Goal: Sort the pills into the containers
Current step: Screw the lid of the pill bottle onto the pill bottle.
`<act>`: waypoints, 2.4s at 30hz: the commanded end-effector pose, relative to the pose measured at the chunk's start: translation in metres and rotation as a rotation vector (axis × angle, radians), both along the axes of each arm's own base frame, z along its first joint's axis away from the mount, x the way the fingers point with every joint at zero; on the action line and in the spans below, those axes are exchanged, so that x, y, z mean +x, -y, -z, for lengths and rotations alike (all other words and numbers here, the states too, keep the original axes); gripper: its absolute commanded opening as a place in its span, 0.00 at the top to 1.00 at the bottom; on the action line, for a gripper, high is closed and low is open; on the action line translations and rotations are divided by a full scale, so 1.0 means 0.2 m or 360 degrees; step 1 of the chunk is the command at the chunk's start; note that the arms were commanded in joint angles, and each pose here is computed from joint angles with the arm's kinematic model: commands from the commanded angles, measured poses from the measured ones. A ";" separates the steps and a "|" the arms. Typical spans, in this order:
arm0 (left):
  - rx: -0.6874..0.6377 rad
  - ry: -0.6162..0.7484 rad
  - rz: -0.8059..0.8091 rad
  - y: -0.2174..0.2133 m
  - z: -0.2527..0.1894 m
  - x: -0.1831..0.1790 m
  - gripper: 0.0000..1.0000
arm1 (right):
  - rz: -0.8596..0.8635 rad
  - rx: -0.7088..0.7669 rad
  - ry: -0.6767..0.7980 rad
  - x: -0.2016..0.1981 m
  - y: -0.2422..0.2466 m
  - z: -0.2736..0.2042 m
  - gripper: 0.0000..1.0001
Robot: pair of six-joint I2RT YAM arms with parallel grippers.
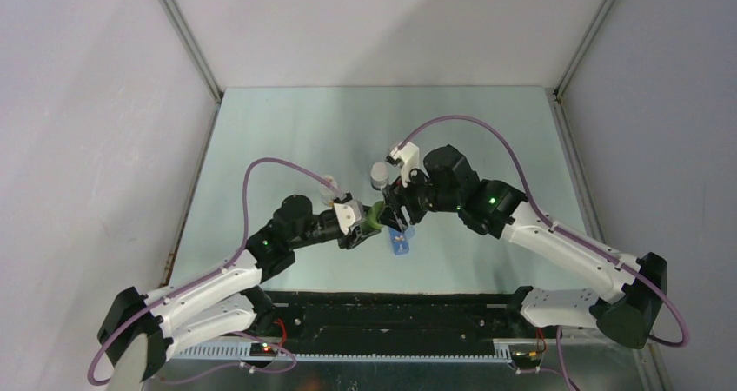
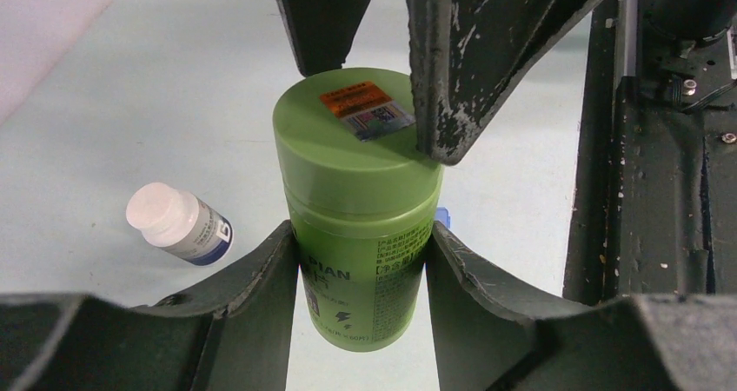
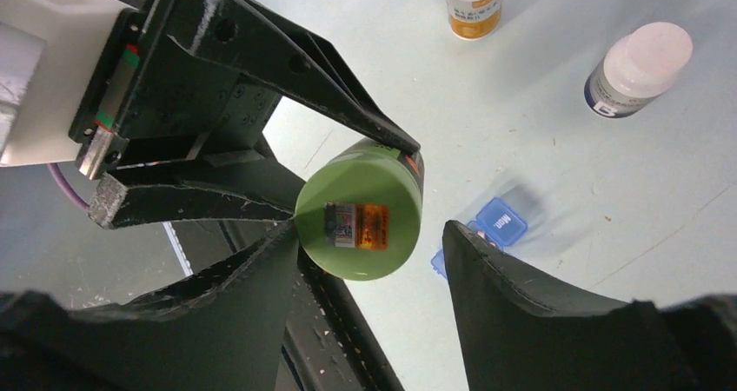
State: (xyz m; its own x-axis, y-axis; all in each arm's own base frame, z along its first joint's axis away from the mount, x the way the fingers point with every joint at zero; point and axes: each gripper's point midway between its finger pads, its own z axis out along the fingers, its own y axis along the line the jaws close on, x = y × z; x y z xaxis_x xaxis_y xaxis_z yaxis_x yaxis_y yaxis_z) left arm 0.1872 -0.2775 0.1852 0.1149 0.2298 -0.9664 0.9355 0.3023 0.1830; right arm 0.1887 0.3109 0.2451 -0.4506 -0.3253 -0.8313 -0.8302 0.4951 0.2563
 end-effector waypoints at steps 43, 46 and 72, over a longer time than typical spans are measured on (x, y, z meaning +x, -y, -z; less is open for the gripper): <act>-0.0082 0.0095 0.0044 0.02 -0.14 -0.02 1.00 | 0.0097 -0.0067 -0.0053 -0.07 0.00 -0.07 0.11; -0.0085 0.0091 0.0068 0.02 -0.14 -0.03 0.99 | 0.0123 -0.0128 -0.0054 -0.04 0.00 -0.02 0.15; -0.0072 0.0142 -0.0050 -0.02 -0.13 0.03 1.00 | 0.1103 0.0240 -0.0260 0.23 -0.09 -0.05 0.44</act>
